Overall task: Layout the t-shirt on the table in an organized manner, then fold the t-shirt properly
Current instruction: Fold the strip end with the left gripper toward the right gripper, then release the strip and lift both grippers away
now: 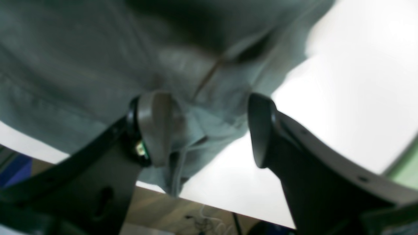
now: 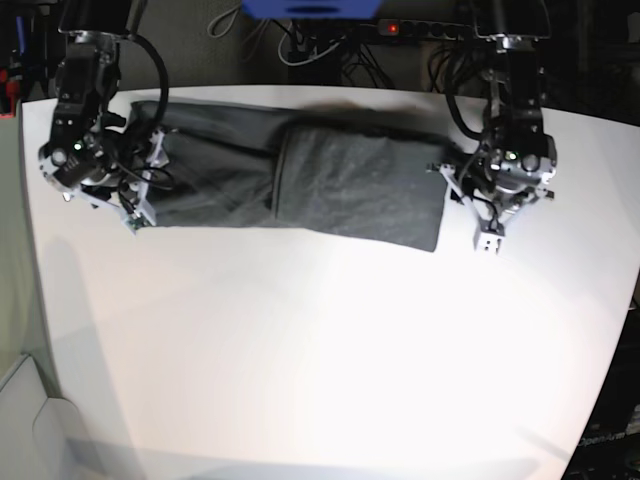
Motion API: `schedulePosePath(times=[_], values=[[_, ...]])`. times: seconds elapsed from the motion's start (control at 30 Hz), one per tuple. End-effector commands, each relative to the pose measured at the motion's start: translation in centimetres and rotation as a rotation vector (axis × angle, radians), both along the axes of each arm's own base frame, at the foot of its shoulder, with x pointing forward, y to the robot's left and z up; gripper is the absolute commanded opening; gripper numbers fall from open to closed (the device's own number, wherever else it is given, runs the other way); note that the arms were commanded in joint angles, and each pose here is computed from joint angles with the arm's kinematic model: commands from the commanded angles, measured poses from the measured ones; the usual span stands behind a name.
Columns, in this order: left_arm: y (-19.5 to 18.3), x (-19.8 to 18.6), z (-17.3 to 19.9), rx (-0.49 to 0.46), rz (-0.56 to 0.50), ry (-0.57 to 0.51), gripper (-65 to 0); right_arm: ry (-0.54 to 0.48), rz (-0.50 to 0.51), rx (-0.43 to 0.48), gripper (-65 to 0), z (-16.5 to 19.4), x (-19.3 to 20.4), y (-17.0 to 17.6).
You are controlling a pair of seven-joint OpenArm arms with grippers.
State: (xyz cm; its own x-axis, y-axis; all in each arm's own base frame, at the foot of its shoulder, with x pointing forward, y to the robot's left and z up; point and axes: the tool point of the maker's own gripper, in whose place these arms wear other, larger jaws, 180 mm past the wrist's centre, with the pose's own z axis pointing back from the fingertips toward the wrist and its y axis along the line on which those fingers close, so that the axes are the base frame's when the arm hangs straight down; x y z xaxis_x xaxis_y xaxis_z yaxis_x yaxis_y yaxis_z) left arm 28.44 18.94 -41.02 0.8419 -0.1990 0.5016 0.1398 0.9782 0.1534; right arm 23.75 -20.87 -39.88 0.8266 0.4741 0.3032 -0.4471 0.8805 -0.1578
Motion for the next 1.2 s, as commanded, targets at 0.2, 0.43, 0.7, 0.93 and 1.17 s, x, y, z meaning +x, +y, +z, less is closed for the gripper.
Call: schedulePosePath(times=[0.2, 0.43, 0.7, 0.93, 1.17], values=[[0.3, 0.5, -1.0, -0.008, 0.003, -0.012, -42.1, -0.059, -0.005, -0.035, -27.5, 2.6, 1.4, -0.1], [0.2, 0.1, -1.8, -0.015, 0.006, 0.012, -42.1, -0.071, -0.068, -0.043, -27.3, 3.1, 1.7, -1.8], [0.2, -0.1, -1.9, -0.014, 0.006, 0.016, -42.1, 0.000, -0.163, -0.012, -27.3, 1.0, 0.8, -4.1], [0.2, -0.2, -1.9, -0.014, 0.005, 0.016, -42.1, 0.036, -0.166, 0.027, -27.3, -0.4, 0.2, -2.9], [0.2, -0.7, -2.1, -0.013, 0.004, 0.023, -42.1, 0.066, -0.170, 0.080, -27.3, -2.3, 0.1, -2.1]])
